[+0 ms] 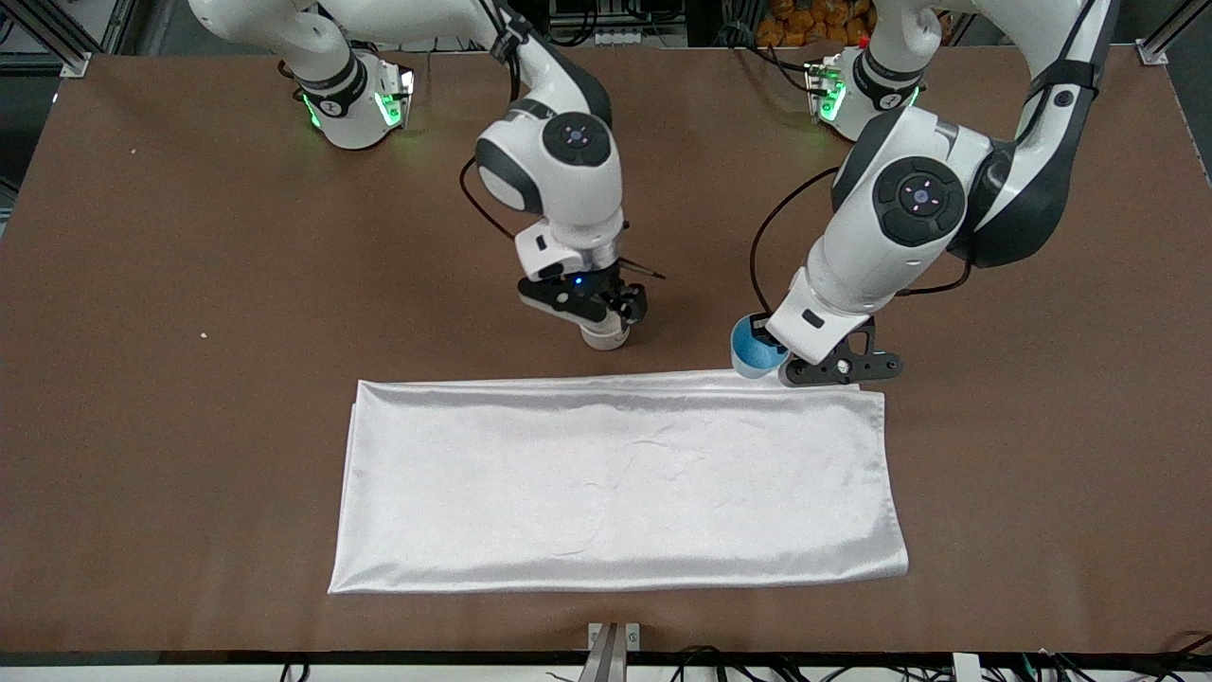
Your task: Place blue cup into white mug on table
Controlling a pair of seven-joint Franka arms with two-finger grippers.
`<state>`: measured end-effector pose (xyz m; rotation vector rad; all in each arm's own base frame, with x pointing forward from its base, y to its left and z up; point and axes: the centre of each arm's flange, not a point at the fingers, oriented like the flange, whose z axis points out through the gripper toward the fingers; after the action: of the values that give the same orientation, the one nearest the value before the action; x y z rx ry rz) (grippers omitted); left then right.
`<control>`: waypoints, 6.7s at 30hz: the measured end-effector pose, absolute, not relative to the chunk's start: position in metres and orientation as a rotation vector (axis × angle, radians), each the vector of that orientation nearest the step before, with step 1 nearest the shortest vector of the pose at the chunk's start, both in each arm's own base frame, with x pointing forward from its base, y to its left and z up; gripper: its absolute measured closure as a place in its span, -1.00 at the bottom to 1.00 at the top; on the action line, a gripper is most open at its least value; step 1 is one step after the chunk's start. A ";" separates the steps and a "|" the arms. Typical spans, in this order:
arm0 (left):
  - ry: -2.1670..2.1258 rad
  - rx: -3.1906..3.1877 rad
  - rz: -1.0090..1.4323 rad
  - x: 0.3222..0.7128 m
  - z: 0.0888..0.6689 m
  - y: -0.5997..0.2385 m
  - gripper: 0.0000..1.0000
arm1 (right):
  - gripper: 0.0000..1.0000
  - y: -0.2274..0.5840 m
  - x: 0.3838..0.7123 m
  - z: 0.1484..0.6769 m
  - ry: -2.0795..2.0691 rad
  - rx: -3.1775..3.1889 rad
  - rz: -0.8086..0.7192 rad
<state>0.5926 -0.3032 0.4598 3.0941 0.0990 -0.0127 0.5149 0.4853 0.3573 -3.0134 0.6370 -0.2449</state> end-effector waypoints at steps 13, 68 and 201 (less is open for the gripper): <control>0.195 3.100 -0.058 0.557 0.445 -0.368 0.92 | -1.00 0.290 0.639 0.355 0.386 -3.181 -0.173; 0.313 3.110 -0.160 0.469 0.313 -0.514 0.92 | -1.00 0.120 0.563 0.427 0.000 -3.219 -0.012; 0.074 3.189 0.111 0.598 0.600 -0.060 -1.00 | -1.00 -0.002 0.552 0.641 0.060 -3.145 -0.116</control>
<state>0.5979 -0.0604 0.6005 3.1888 0.0739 0.1112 0.5515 -0.0020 0.6413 -3.1450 0.0598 -0.1159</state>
